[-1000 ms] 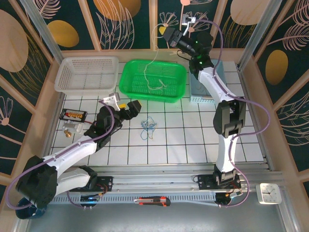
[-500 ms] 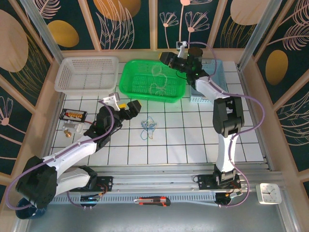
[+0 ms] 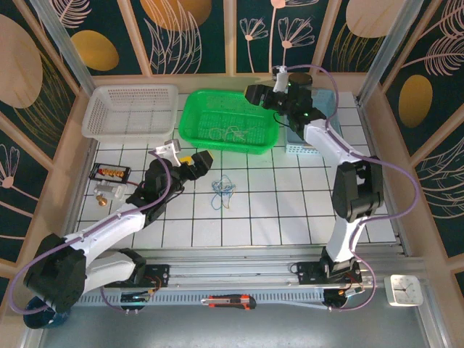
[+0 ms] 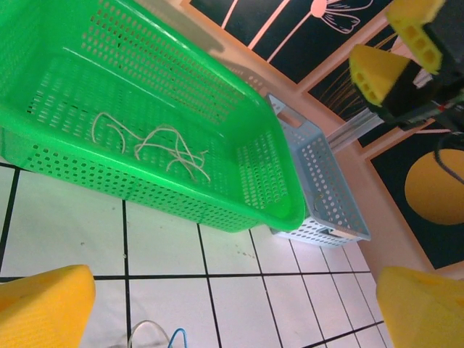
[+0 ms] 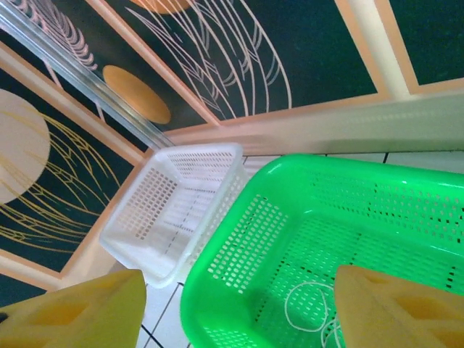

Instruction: Untangle the cables

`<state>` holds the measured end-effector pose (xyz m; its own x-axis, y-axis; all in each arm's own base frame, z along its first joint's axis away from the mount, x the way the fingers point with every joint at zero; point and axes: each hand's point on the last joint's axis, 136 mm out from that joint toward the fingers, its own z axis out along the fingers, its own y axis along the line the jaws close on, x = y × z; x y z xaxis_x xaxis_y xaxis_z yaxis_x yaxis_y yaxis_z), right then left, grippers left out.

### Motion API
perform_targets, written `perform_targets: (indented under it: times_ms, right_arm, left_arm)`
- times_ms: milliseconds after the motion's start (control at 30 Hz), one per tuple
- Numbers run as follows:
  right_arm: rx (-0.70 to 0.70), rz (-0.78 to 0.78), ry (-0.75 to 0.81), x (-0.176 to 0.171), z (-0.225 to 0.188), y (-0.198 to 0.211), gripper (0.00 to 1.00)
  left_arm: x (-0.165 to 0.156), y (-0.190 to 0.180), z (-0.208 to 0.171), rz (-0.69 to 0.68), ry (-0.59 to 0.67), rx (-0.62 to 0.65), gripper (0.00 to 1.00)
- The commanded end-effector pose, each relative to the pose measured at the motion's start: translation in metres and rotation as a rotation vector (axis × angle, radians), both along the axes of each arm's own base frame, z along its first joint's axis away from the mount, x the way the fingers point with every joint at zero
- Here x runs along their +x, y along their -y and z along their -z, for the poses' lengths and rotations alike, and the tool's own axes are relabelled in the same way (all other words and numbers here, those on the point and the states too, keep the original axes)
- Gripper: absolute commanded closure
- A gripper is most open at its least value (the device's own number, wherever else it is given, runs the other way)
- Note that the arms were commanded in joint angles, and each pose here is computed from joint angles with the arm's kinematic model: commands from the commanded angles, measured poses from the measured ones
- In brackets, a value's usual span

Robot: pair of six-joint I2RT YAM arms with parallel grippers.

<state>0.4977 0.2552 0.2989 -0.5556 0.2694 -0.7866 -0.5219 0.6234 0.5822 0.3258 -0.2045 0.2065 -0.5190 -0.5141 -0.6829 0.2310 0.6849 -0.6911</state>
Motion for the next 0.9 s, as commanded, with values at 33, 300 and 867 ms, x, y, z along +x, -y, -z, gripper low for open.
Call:
perform_targets:
  times_ms: [33, 300, 867]
  right_arm:
    - [-0.02, -0.025, 0.008, -0.038, 0.004, -0.005, 0.33]
    - [-0.077, -0.077, -0.094, -0.107, 0.064, -0.017, 0.35]
    - [-0.247, -0.252, -0.286, -0.236, 0.168, -0.074, 0.62]
  left_arm:
    - [0.0, 0.003, 0.016, 0.021, -0.052, 0.002, 0.01]
    - [-0.004, 0.009, 0.049, 0.066, -0.175, 0.087, 0.04]
    - [-0.023, -0.003, 0.104, 0.051, -0.348, 0.156, 0.1]
